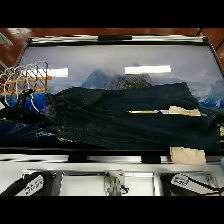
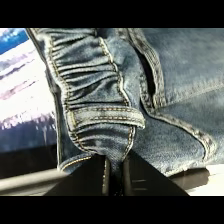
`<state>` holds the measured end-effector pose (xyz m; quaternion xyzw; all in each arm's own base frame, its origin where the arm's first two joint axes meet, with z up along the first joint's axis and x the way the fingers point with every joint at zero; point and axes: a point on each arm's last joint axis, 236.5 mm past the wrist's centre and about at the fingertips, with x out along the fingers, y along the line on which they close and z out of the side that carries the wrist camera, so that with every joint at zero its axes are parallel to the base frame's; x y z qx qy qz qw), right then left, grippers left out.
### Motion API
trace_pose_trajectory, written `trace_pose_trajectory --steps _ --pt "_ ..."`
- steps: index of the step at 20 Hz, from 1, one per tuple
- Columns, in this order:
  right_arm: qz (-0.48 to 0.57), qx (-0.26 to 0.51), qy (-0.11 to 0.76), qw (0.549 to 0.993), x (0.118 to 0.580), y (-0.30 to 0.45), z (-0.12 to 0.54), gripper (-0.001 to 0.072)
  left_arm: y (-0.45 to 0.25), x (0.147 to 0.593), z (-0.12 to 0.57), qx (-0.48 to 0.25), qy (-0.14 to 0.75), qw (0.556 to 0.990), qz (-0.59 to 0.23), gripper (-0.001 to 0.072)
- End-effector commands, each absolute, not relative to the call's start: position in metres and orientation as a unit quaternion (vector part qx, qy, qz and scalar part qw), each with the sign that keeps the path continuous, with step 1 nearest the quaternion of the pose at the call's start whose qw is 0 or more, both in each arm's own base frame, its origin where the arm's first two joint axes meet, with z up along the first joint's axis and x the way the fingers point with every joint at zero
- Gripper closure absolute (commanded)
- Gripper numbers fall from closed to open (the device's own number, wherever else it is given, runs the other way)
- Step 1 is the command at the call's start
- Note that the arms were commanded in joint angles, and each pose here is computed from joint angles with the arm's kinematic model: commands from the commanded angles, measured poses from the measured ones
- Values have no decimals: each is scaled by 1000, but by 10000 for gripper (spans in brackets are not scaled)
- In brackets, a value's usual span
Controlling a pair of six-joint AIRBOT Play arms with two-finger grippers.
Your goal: Fold the shirts.
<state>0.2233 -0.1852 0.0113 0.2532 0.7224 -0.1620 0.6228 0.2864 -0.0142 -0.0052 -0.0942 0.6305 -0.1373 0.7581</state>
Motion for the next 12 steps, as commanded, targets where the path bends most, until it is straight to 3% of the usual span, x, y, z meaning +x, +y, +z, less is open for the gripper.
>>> trace_pose_trajectory --steps 1,6,12 --pt "-213 287 721 594 198 -207 -3 45 -11 277 15 -70 617 772 -134 625" --pt "-315 376 663 565 153 -258 -13 46 -9 280 28 -40 590 794 -144 625" --pt "-321 354 663 577 145 -278 -47 46 -10 277 36 -44 584 799 -138 625"
